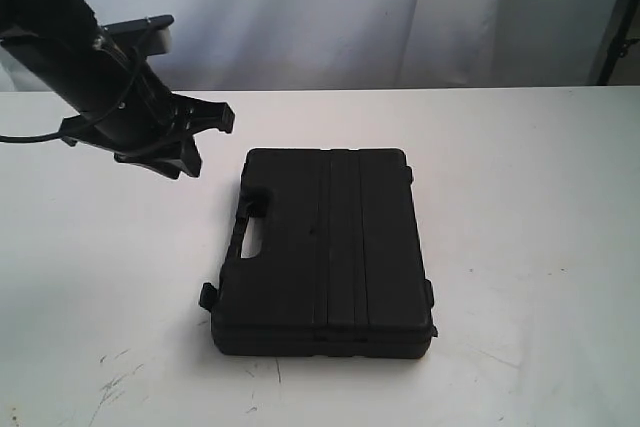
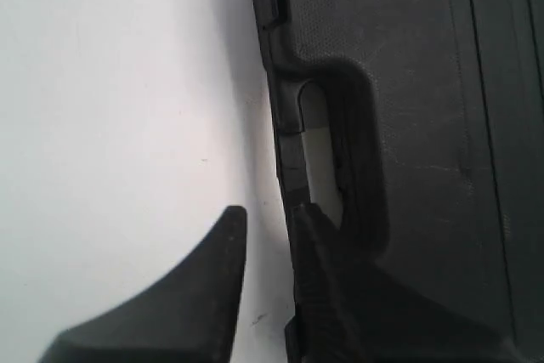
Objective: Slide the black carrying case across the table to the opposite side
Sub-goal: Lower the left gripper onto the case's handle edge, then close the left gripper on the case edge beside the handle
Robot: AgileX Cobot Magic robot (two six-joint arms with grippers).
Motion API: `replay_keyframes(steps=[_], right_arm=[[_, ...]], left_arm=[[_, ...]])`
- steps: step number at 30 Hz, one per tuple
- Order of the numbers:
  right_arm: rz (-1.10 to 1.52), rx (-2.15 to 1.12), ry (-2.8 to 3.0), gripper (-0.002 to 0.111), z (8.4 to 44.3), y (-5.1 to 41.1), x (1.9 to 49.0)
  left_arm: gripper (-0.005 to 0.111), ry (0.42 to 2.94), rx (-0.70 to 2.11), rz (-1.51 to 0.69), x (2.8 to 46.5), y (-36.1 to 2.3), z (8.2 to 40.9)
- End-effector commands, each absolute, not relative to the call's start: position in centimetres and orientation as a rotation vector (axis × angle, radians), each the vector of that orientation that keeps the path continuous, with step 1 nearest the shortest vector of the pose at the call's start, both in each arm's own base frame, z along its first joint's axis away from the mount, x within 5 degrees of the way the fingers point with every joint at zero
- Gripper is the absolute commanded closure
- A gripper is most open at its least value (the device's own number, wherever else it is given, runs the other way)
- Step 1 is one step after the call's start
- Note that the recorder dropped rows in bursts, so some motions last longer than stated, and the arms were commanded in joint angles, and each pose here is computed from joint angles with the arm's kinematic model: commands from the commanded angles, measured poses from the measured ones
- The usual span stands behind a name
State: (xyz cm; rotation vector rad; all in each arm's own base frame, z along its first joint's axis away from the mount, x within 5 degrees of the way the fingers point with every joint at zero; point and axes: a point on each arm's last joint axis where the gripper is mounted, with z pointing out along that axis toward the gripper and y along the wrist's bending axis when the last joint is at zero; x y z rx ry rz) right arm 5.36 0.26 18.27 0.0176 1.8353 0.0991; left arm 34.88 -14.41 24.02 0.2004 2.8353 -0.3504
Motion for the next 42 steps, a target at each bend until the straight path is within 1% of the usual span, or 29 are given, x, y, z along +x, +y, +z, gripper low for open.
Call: replay_keyframes(steps=[1, 9, 10, 11, 13, 14, 19, 31, 37, 42], right_arm=[[0.097, 0.019, 1.835, 0.108, 18.2, 0.3, 5.3], [0.097, 0.019, 1.835, 0.108, 18.2, 0.3, 5.3], [0.097, 0.019, 1.835, 0.108, 18.2, 0.3, 5.3], [0.097, 0.019, 1.835, 0.108, 18.2, 0.3, 5.3], [0.097, 0.019, 1.835, 0.108, 18.2, 0.3, 5.3], [0.097, 0.019, 1.835, 0.108, 18.2, 0.3, 5.3], [0.097, 0.019, 1.835, 0.108, 18.2, 0.3, 5.3], [0.097, 0.019, 1.835, 0.108, 18.2, 0.3, 5.3], [0.097, 0.019, 1.835, 0.108, 18.2, 0.3, 5.3], [0.097, 0.019, 1.835, 0.108, 18.2, 0.3, 5.3]], left_arm=[[0.075, 2.893, 0.179, -0.366, 35.9, -15.2, 22.5], [0.073, 2.982, 0.121, -0.374, 37.1, -15.9, 19.3], [0.072, 2.992, 0.116, -0.379, 37.1, -15.9, 19.0], [0.065, 3.012, 0.101, -0.395, 37.2, -16.1, 18.4], [0.059, 3.032, 0.095, -0.405, 37.2, -16.3, 17.7], [0.057, 3.035, 0.097, -0.405, 37.2, -16.4, 17.6], [0.061, 3.026, 0.133, -0.392, 37.2, -17.3, 16.7], [0.061, 3.045, 0.155, -0.353, 37.6, -17.9, 13.7], [0.061, 3.021, 0.149, -0.357, 37.9, -17.9, 13.6], [0.061, 3.048, 0.147, -0.346, 37.9, -17.9, 12.5]])
